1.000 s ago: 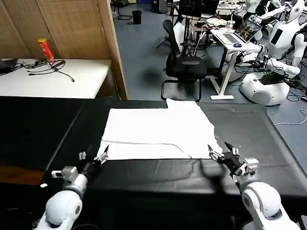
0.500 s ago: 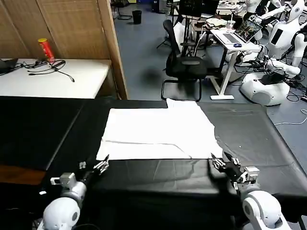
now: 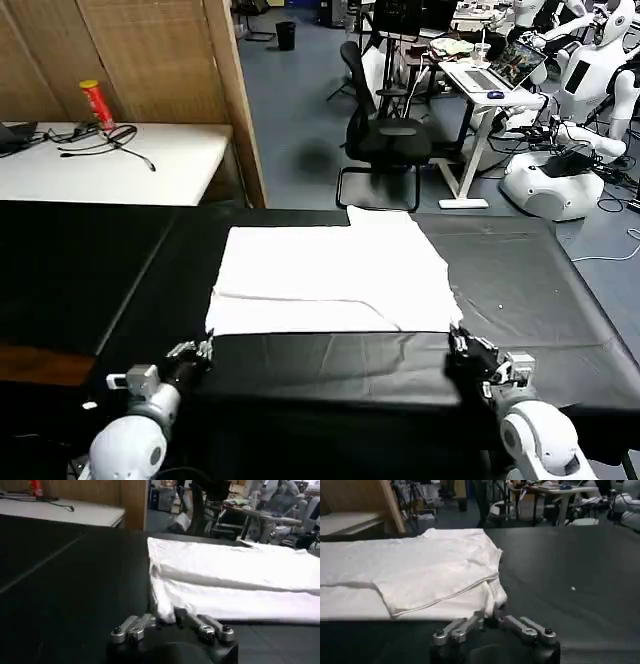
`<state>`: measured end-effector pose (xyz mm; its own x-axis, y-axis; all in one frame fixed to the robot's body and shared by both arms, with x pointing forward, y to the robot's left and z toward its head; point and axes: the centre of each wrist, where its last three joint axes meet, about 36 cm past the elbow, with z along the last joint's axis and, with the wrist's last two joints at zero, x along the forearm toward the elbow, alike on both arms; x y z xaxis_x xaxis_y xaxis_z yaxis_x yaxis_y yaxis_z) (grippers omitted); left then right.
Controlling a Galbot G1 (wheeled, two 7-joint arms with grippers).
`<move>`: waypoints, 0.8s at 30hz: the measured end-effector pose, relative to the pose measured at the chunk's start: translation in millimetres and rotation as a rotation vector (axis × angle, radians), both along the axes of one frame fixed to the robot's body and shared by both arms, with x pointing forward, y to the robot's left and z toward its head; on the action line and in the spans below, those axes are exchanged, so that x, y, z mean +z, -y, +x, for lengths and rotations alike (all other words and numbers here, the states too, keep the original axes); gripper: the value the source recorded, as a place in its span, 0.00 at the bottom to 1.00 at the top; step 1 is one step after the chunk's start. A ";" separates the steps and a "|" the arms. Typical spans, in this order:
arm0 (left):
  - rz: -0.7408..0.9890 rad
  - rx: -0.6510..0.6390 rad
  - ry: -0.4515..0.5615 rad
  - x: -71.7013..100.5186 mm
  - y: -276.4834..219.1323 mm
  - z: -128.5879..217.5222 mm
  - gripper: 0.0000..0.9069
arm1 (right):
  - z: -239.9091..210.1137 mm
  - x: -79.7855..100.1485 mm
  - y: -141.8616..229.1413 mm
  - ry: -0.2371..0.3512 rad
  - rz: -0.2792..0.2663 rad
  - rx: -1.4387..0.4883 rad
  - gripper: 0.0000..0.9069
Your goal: Fold and organize the clothes.
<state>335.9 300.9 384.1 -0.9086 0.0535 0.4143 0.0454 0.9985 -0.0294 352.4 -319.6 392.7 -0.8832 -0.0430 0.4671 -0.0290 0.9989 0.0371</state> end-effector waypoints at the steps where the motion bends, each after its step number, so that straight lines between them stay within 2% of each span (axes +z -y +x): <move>1: 0.020 -0.003 -0.002 1.2 -0.5 -1.6 0.00 | -2.7 2.6 -1.2 -0.012 -0.006 -0.005 0.04; 13: 0.209 -0.046 -0.010 25.2 -6.2 -40.9 0.00 | -51.2 27.5 -17.3 -0.111 -0.078 -0.006 0.04; 18: 0.228 -0.055 -0.044 26.9 -7.2 -64.7 0.00 | -68.3 35.6 -29.5 -0.128 -0.113 -0.009 0.04; 22: 0.234 -0.044 -0.066 25.2 -9.8 -74.5 0.00 | -76.2 37.8 -34.6 -0.129 -0.112 -0.004 0.04; 23: 0.233 -0.037 -0.069 25.9 -9.3 -76.1 0.84 | -78.4 39.7 -35.4 -0.128 -0.111 0.001 0.17; 24: 0.232 -0.036 -0.073 26.3 -8.6 -77.8 0.97 | -80.1 41.0 -35.9 -0.129 -0.110 0.005 0.97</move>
<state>258.1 309.5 410.5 -0.8750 -0.0189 0.4838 0.0871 0.9768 0.1956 272.3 -283.8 433.7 -0.8155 0.0110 0.5787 -0.0357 0.9970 -0.0691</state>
